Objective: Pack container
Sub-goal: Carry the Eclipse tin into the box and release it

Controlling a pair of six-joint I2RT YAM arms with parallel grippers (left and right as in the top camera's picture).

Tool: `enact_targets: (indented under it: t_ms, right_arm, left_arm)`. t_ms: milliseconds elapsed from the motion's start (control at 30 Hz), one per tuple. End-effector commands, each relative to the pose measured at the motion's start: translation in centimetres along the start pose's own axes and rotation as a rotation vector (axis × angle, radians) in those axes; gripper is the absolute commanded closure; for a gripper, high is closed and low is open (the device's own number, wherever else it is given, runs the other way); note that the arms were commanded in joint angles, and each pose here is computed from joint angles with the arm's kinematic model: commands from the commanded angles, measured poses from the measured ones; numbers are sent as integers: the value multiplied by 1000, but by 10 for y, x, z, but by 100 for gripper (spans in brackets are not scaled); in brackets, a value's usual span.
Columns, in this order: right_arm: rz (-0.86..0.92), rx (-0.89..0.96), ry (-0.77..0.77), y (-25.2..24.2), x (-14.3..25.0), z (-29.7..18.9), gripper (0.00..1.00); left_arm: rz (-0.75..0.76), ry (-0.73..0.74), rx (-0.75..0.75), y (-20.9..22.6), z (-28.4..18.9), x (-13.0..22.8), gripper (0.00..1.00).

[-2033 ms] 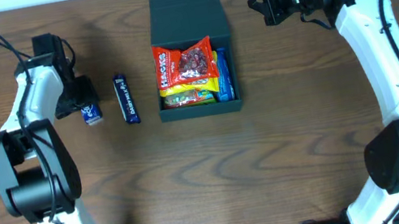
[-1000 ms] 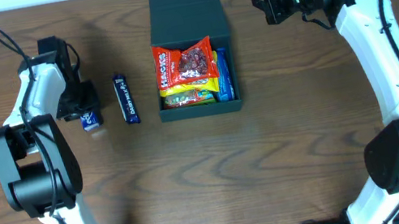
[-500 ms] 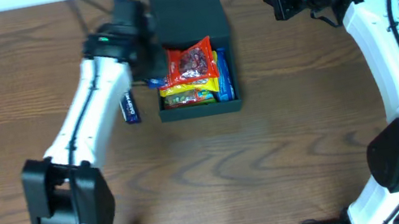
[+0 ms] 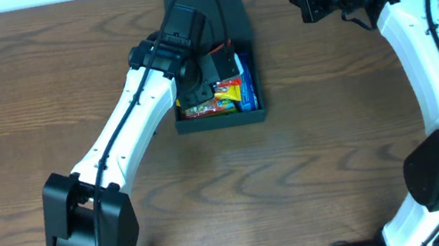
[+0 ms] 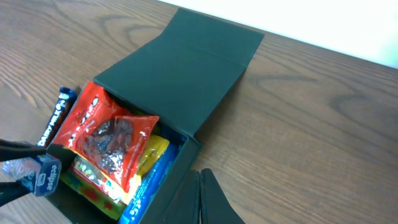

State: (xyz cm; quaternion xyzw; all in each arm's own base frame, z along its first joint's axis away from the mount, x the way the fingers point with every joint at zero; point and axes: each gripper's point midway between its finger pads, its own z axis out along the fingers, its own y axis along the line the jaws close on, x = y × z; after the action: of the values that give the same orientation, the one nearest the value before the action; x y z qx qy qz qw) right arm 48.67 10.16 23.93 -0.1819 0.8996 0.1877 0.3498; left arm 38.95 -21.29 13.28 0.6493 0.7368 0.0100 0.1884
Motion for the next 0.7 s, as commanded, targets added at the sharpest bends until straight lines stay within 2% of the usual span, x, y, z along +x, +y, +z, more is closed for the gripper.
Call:
enact_targets:
  t_ms: [0,33,67,233,367,500,633,667]
  right_arm:
    - [6,3,2,-2,1,2,98]
    - [5,3,-1,-2,0,2,98]
    - [3,3,-3,-2,-1,2,97]
    - [2,4,-6,-3,-1,2,97]
    - [4,3,-3,-2,-1,2,98]
    - [4,3,-2,-2,0,2,97]
    - [4,2,-2,-2,0,2,96]
    - [4,3,-3,-2,0,2,96]
  left_arm:
    - [100,5,15,-3,2,2,81]
    - [93,5,14,-3,2,2,53]
    - [67,2,9,-2,2,2,5]
    - [-49,7,-11,3,2,2,5]
    - [-392,41,-58,14,1,15,5]
    - [-754,145,-213,43,-6,64,5]
    - [-1180,108,-239,65,-12,111,3]
    - [-1291,82,-215,68,-10,122,7]
